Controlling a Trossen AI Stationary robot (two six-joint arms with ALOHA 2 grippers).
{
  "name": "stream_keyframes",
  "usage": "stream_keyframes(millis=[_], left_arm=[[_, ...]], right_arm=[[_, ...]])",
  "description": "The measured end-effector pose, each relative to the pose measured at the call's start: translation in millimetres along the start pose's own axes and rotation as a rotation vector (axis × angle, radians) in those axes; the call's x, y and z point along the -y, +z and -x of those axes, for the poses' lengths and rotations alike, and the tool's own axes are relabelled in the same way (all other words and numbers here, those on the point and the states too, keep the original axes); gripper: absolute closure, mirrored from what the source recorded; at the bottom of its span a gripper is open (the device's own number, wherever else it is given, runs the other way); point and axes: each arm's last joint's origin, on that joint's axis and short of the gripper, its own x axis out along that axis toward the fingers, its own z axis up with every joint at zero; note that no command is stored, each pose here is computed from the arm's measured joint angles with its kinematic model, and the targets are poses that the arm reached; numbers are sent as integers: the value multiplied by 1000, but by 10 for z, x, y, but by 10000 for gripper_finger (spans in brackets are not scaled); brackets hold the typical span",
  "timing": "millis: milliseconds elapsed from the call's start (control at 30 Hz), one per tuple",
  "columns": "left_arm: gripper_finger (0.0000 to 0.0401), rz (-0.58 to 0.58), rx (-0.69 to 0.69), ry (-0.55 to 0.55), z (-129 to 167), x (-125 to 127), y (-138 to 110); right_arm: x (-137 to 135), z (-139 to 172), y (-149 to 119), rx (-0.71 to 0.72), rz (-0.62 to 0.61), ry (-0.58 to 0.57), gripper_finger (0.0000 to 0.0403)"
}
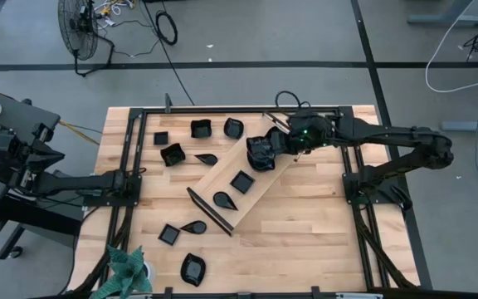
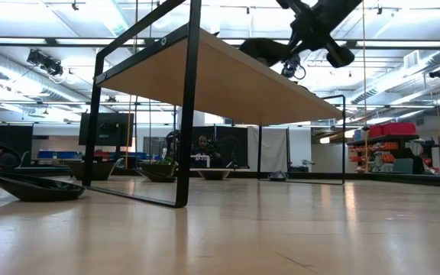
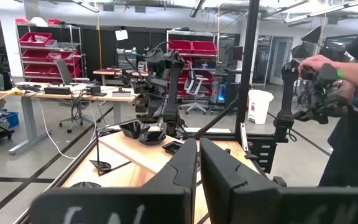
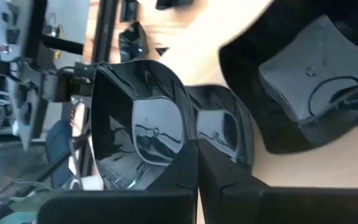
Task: Pick & Place Mini shaped plates
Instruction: Stack the black leaf shaped bowl on top of the black leaf shaped bowl on the shelf
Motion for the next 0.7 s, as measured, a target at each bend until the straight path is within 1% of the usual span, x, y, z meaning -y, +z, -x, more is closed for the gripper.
stream_keyframes(millis=[400,700], left_arm=[[376,0,0,0,1,0,0],[376,0,0,0,1,0,0]], right_arm=[[125,-121,-156,-42,8,-51,403],[143,-134,-158,-21,32,-64,403]])
